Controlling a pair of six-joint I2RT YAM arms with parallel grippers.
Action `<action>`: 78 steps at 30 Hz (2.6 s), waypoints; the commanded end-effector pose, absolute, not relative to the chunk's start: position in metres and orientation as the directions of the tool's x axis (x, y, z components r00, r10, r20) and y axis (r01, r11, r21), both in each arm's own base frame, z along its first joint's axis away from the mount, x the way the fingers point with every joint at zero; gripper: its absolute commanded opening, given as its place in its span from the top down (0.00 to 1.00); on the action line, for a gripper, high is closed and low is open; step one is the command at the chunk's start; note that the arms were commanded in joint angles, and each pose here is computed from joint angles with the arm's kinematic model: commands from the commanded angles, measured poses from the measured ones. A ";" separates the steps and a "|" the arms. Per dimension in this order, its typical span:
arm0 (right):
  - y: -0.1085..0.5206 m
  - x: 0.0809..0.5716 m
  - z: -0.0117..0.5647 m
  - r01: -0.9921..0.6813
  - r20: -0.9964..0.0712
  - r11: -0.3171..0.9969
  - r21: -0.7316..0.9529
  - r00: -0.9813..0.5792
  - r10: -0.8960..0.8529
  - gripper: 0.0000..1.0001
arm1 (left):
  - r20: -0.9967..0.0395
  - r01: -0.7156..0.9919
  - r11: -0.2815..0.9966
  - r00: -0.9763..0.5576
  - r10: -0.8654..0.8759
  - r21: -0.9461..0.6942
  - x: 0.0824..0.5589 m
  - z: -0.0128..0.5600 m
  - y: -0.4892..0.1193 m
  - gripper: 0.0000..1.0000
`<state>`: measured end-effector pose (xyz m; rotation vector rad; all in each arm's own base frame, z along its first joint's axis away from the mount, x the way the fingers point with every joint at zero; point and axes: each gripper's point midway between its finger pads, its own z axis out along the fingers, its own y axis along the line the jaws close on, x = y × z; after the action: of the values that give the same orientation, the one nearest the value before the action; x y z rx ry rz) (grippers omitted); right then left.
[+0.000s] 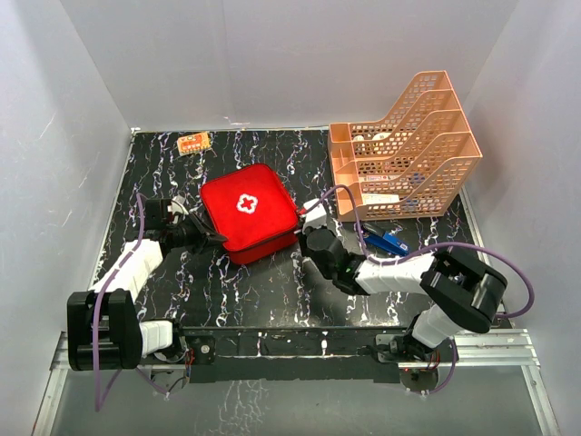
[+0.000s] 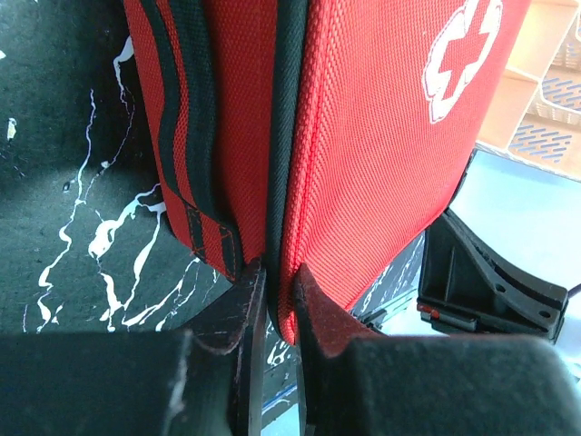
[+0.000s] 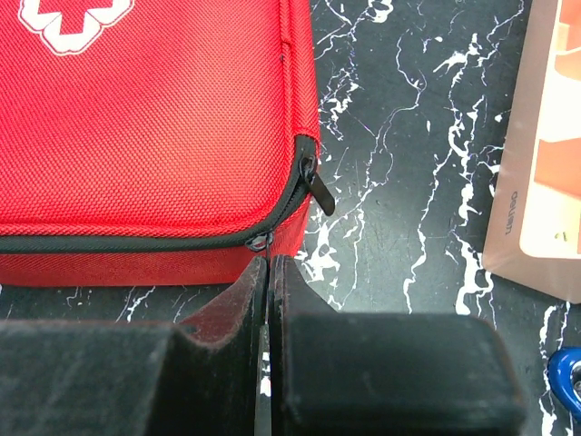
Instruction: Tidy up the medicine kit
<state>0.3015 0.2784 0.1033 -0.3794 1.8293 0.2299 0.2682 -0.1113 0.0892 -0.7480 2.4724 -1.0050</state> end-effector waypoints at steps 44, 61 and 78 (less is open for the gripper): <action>0.273 0.312 0.164 -0.183 -0.660 0.781 0.597 -0.666 0.348 0.46 | -0.568 -0.076 0.839 -0.703 -0.428 -0.539 0.363 0.187 -0.065 0.13; 0.321 0.316 0.130 -0.132 -0.595 0.755 0.643 -0.706 0.383 0.43 | -0.401 0.144 0.814 -0.909 -0.116 -0.562 0.420 0.116 -0.083 0.19; 0.270 0.371 0.133 -0.184 -0.752 0.862 0.472 -0.595 0.284 0.66 | -0.059 -0.170 0.647 -0.947 -0.316 -0.743 0.297 0.081 -0.127 0.65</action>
<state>0.3403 0.2486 0.0813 0.1704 2.2744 0.5232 0.3598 -0.0921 0.0843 -0.3214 2.5855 -0.9820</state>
